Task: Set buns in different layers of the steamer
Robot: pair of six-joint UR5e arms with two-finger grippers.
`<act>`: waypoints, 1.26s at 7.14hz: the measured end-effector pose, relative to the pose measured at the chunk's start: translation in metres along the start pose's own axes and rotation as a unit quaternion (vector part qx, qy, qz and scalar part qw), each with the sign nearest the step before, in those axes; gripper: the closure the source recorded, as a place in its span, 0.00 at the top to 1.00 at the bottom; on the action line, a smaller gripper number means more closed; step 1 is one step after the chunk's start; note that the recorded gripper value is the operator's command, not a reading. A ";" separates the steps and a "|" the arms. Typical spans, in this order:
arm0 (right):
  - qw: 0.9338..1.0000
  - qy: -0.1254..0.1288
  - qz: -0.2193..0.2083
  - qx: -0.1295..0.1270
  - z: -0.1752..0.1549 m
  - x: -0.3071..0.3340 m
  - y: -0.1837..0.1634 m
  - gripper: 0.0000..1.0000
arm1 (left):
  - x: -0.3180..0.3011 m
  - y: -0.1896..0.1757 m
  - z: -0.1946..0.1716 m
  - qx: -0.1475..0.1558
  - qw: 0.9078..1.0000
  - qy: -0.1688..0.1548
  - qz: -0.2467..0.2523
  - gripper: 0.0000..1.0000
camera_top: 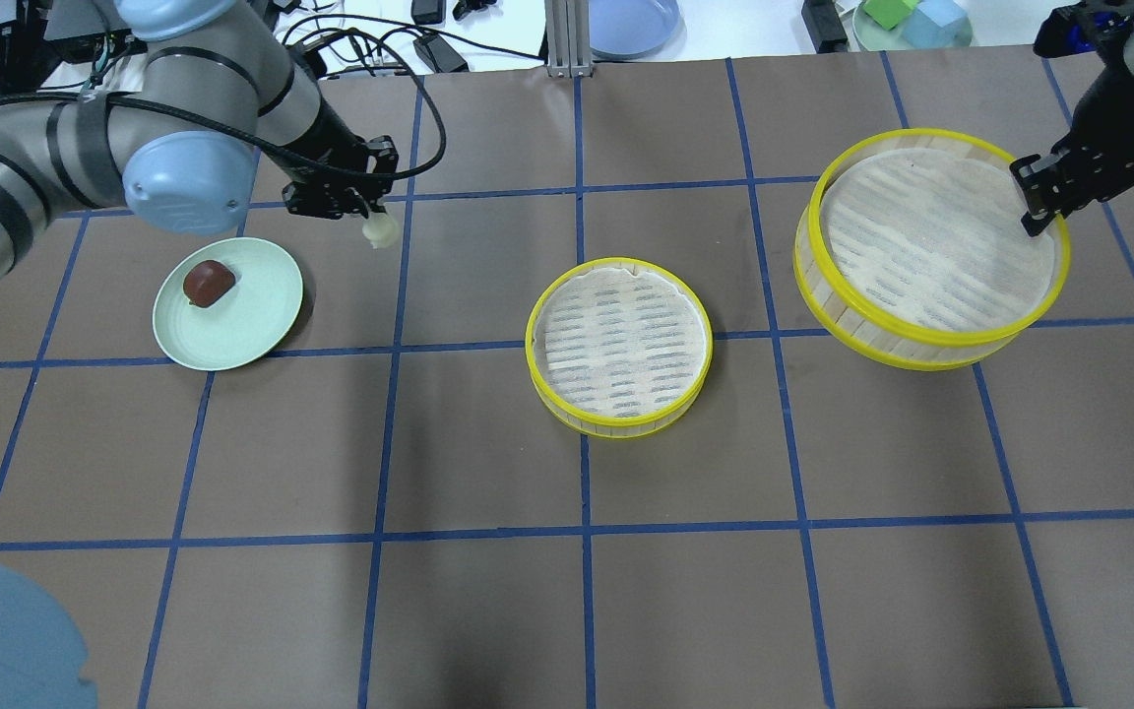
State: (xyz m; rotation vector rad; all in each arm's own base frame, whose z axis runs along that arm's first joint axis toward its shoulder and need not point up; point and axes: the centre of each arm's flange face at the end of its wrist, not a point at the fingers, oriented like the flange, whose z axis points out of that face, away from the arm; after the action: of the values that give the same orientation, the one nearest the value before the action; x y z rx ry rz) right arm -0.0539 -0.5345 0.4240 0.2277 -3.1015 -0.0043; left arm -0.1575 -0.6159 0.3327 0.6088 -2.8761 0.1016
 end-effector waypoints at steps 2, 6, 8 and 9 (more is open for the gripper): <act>1.000 0.004 0.000 -0.003 0.001 0.000 0.000 0.00 | 0.073 0.066 0.026 -0.049 0.998 0.039 -0.013 0.00; 1.000 0.008 -0.004 -0.007 0.003 0.001 0.001 0.00 | 0.132 0.154 0.080 -0.103 0.992 0.055 0.036 1.00; 1.000 0.007 -0.002 -0.008 0.006 0.002 -0.002 0.00 | 0.135 0.168 0.095 -0.111 0.991 0.051 0.049 1.00; 1.000 0.005 0.002 -0.007 0.009 0.002 -0.004 0.00 | 0.136 0.170 0.095 -0.111 0.991 0.051 0.052 1.00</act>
State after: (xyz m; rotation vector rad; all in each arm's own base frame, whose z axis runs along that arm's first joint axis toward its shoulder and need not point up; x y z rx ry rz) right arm -0.0556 -0.5386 0.4154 0.2189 -3.0916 -0.0238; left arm -0.3657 -0.5245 0.2636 0.4004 -2.7667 -0.1642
